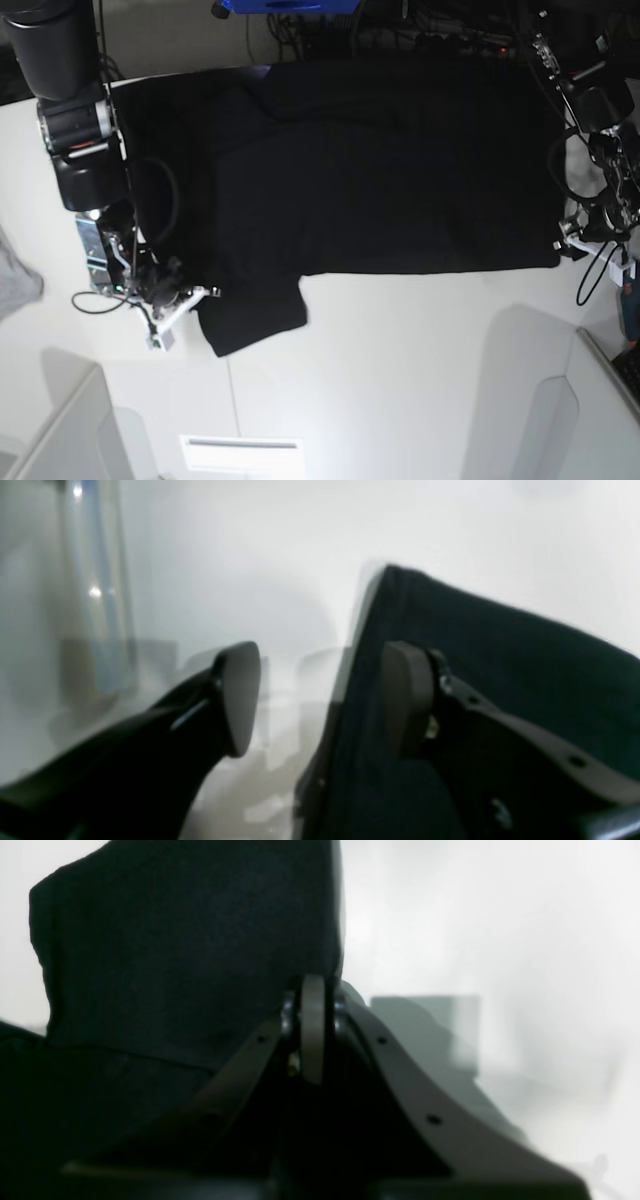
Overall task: Fold the T-shirt properly
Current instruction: 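Move the left gripper to the opposite hem corner and grasp both corners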
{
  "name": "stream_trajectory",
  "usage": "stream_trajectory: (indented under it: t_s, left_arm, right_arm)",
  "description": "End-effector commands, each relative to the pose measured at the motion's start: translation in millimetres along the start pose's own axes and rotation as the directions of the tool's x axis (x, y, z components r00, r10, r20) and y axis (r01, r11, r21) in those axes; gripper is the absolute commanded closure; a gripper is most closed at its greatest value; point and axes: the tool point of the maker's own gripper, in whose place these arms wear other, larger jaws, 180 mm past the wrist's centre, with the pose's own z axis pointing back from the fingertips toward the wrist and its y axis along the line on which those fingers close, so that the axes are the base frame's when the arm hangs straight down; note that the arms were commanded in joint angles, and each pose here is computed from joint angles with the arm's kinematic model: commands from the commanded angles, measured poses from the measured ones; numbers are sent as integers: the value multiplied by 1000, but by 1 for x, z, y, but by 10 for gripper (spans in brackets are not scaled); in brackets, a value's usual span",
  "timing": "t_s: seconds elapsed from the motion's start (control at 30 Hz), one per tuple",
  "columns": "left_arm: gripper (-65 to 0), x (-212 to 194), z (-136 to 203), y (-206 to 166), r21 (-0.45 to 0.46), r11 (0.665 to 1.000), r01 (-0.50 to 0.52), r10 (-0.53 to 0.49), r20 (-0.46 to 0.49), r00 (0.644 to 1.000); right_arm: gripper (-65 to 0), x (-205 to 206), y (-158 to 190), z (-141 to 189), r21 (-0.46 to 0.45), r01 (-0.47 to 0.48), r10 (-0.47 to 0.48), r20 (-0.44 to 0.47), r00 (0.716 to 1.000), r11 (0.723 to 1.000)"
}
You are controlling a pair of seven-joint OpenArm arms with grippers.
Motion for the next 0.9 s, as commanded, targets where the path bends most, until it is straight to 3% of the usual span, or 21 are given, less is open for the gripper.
stream_trajectory:
  t_s: [0.0,0.1,0.3,0.5,0.6,0.87]
  left_arm:
    - [-434,27,6,3,2,1000,1,-1,65,998]
    - [-489,31,2,2,-8,1000,-15,16,74,997]
    - [-490,45,2,-5,-19,1000,-15,17,107,994]
    - [-490,33,-16,-19,-39,999,-2,3,31,1000]
    - [-477,25,-25,-26,-47,999,12,-12,-10,1000]
    - [-403,24,-29,-33,-58,998,15,-15,3,1000]
  right_arm:
    - [0,23,1,6,7,-12,11,46,999,1000]
    - [0,23,2,6,8,-15,15,44,999,1000]
    - [0,23,2,6,8,-15,15,44,999,1000]
    - [0,24,2,6,10,-10,10,47,999,1000]
    - [0,24,2,7,10,-11,10,48,999,1000]
    - [0,23,2,6,10,-11,10,46,999,1000]
